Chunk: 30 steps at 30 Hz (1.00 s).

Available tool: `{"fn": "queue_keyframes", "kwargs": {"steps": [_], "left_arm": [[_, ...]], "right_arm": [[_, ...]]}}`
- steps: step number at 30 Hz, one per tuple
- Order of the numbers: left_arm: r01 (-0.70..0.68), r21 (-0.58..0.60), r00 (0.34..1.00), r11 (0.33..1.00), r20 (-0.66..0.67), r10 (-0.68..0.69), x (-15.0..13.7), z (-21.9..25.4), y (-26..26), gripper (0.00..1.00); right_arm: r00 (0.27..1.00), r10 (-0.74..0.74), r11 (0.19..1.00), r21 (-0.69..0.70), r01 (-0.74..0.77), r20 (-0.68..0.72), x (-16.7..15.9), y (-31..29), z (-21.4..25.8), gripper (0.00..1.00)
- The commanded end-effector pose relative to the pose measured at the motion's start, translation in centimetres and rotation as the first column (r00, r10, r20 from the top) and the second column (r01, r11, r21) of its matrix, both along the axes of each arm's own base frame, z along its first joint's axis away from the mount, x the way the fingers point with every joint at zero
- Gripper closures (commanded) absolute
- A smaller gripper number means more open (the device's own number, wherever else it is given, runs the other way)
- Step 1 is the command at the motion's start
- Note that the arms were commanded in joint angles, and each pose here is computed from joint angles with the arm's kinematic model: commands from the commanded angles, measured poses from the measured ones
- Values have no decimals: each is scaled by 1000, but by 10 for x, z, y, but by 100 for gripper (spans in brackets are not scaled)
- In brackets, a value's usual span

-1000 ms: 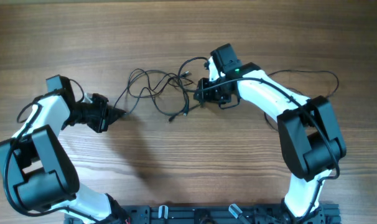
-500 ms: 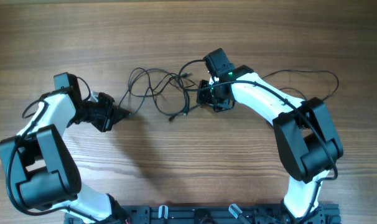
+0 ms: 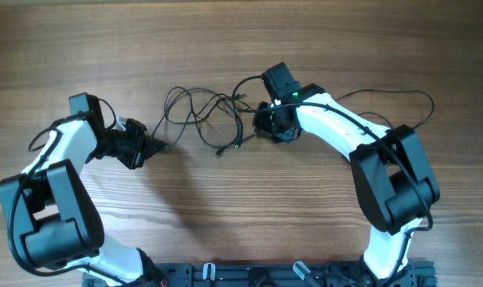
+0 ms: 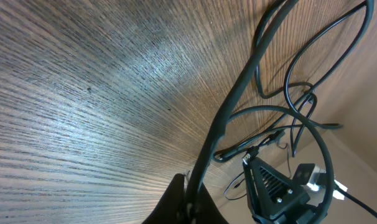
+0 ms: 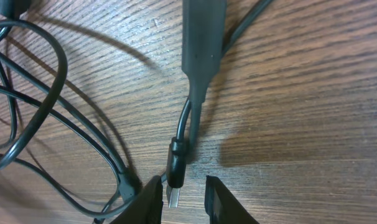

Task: Untangle cables
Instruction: 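Grasp a black cable near its connector with the right gripper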

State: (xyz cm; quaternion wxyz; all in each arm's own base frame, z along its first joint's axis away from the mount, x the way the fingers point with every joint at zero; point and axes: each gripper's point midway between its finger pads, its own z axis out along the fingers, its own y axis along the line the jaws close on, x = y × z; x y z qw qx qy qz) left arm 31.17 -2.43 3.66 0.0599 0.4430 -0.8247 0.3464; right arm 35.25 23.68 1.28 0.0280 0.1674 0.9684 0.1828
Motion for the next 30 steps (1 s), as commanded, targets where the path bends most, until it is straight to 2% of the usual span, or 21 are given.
{"fn": "queue_keyframes", "kwargs": {"steps": [1, 7, 30], "left_arm": [[0, 16, 1000, 1000, 8, 0, 1, 4, 0, 96], [0, 15, 1000, 1000, 4, 0, 0, 4, 0, 96], [0, 13, 1000, 1000, 0, 0, -1, 4, -1, 96]], "right_arm": [[1000, -31, 999, -15, 31, -6, 0, 0, -2, 75], [998, -64, 998, -22, 65, 9, 3, 4, -2, 79], [997, -76, 996, -41, 78, 33, 8, 1, -3, 80]]}}
